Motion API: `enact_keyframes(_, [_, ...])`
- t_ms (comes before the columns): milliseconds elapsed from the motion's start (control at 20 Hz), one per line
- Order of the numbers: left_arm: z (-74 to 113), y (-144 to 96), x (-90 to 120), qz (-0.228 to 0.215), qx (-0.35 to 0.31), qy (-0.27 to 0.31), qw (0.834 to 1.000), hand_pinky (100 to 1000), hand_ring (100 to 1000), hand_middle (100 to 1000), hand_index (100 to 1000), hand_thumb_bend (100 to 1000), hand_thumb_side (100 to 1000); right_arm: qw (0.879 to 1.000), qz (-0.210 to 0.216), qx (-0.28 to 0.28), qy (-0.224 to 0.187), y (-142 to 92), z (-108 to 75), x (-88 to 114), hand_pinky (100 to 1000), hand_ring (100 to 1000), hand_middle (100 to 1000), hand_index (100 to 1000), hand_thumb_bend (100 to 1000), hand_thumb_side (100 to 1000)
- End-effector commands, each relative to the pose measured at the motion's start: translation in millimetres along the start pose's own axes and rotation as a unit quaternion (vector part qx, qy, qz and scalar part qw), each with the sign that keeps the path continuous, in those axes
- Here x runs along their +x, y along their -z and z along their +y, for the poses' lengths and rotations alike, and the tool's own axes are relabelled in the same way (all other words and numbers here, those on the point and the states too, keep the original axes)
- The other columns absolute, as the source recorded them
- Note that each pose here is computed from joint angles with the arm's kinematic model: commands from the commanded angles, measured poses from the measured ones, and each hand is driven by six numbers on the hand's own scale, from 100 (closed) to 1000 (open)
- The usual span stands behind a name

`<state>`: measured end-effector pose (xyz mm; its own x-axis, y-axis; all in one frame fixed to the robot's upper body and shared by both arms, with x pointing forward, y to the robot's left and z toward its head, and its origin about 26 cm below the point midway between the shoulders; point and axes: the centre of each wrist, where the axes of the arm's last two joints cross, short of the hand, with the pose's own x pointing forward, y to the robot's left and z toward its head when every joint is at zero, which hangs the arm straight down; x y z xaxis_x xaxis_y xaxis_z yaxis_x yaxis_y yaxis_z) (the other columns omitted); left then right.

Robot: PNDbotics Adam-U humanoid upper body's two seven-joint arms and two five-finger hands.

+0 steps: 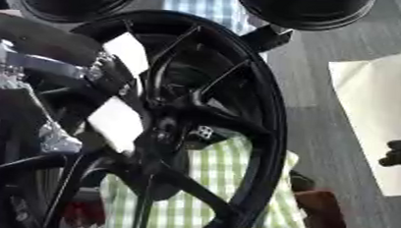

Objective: Pull the pin out of the wheel hub.

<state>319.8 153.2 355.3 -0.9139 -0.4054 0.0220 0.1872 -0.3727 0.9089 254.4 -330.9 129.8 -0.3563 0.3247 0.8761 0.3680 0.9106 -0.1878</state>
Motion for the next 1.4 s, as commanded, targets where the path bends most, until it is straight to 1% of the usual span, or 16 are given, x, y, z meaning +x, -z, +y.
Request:
enact_keyframes(50, [9.9, -15, 7, 0.003, 0.018, 0.007, 1.000, 773, 543, 422, 578, 100, 238, 1.000, -0.006, -0.003, -0.005, 0, -2.1, 4, 816, 510, 462, 571, 100, 711])
enact_keyframes(200, [12.0, -17, 9, 0.008, 0.023, 0.003, 1.000, 730, 481, 312, 468, 100, 246, 1.000, -0.006, -0.004, -0.004, 0, -2.3, 4, 816, 510, 462, 571, 100, 710])
enact_keyframes(300, [13.4, -19, 10, 0.012, 0.034, -0.002, 0.999, 709, 454, 264, 419, 100, 251, 1.000, -0.006, -0.005, -0.004, 0, -2.5, 3, 816, 510, 462, 571, 100, 710])
enact_keyframes(550, [16.4, -28, 16, 0.022, 0.082, -0.019, 0.996, 673, 409, 222, 374, 100, 266, 1.000, -0.005, -0.007, -0.004, 0, -2.9, 3, 816, 509, 462, 571, 100, 710])
enact_keyframes(750, [15.5, -37, 21, 0.028, 0.120, -0.032, 0.992, 669, 402, 210, 364, 100, 264, 1.000, -0.005, -0.009, -0.004, 0, -3.4, 3, 816, 509, 462, 571, 100, 709])
enact_keyframes(900, [14.8, -50, 25, 0.025, 0.153, -0.039, 0.987, 672, 396, 198, 356, 100, 257, 1.000, -0.006, -0.012, -0.005, 0, -4.3, 3, 816, 509, 462, 571, 100, 708])
enact_keyframes(1000, [14.0, -61, 25, 0.025, 0.179, -0.050, 0.982, 677, 392, 191, 353, 100, 250, 1.000, -0.006, -0.015, -0.005, 0, -4.9, 3, 816, 509, 462, 571, 100, 706])
enact_keyframes(1300, [7.9, -93, 13, 0.035, 0.258, -0.095, 0.961, 683, 385, 184, 351, 100, 245, 1.000, -0.009, -0.019, -0.008, 1, -6.8, 4, 816, 509, 461, 571, 100, 703])
enact_keyframes(1350, [7.2, -94, 12, 0.034, 0.265, -0.099, 0.959, 741, 385, 184, 351, 100, 245, 1.000, -0.010, -0.018, -0.008, 1, -6.8, 4, 816, 509, 462, 571, 100, 866])
enact_keyframes(1400, [5.8, -97, 9, 0.043, 0.272, -0.105, 0.955, 695, 378, 173, 351, 100, 256, 1.000, -0.012, -0.023, -0.008, 1, -8.3, 4, 815, 509, 461, 571, 100, 694])
